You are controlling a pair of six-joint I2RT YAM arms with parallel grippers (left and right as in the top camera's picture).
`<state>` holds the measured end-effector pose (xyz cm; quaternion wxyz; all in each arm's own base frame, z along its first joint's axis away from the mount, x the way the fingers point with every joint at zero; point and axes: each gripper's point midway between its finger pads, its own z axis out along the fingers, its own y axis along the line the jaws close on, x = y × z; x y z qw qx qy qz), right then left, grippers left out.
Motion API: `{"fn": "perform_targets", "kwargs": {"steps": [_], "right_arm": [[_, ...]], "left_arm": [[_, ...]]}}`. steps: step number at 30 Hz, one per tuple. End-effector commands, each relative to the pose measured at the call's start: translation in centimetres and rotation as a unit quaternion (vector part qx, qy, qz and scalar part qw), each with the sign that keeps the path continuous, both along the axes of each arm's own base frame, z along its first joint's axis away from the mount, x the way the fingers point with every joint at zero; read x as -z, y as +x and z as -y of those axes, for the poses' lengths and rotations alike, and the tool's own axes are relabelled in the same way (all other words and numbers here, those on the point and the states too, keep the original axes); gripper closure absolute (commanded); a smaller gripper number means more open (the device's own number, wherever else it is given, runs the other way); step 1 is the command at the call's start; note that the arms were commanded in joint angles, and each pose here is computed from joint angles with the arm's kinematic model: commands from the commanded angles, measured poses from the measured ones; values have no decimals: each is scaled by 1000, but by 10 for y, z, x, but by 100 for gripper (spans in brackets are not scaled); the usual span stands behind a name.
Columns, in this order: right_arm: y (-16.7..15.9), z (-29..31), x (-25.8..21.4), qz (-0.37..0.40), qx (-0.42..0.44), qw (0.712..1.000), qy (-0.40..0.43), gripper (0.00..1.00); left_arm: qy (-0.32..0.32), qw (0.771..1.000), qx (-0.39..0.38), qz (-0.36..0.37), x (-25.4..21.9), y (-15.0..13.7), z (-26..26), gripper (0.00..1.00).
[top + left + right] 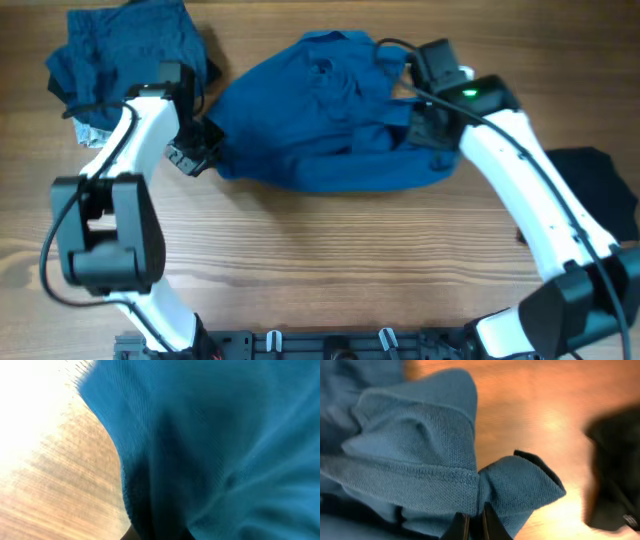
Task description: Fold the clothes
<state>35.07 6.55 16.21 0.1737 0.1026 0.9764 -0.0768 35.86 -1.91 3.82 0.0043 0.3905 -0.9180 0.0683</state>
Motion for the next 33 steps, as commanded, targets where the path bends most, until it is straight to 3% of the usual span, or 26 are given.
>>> {"fn": "perform_targets", "kwargs": {"steps": [1,3,7,9,11,12,15,18,20,24,33], "right_arm": [[-15,32,-6,-23,50,998,-20,85],[-28,43,-3,-52,61,996,-29,83],[-51,62,0,-101,82,991,-41,94],[-54,66,0,-109,92,989,-38,91],[-53,57,3,-112,84,990,-12,53],[-53,52,4,-113,81,990,1,43],[-42,31,11,-110,6,993,48,37],[-31,-6,29,-96,-87,983,130,34],[-21,-15,45,-75,-100,981,151,35],[0,-20,71,-51,-139,979,142,38],[14,-28,141,-101,-157,973,134,43]], "left_arm": [[-3,999,15,33,-24,1,2,96],[-3,999,15,31,-25,0,2,96],[-3,1000,26,10,-24,-11,4,96],[-3,999,32,1,-24,-16,7,96],[-3,999,38,0,-24,-17,12,96],[-3,999,41,1,-24,-17,14,96],[-3,999,49,5,-24,-15,19,96],[-3,999,50,3,-24,-16,20,96],[-3,999,50,3,-24,-16,20,96],[-3,999,50,3,-24,-16,20,96],[-3,999,52,3,-24,-16,21,96]]}}
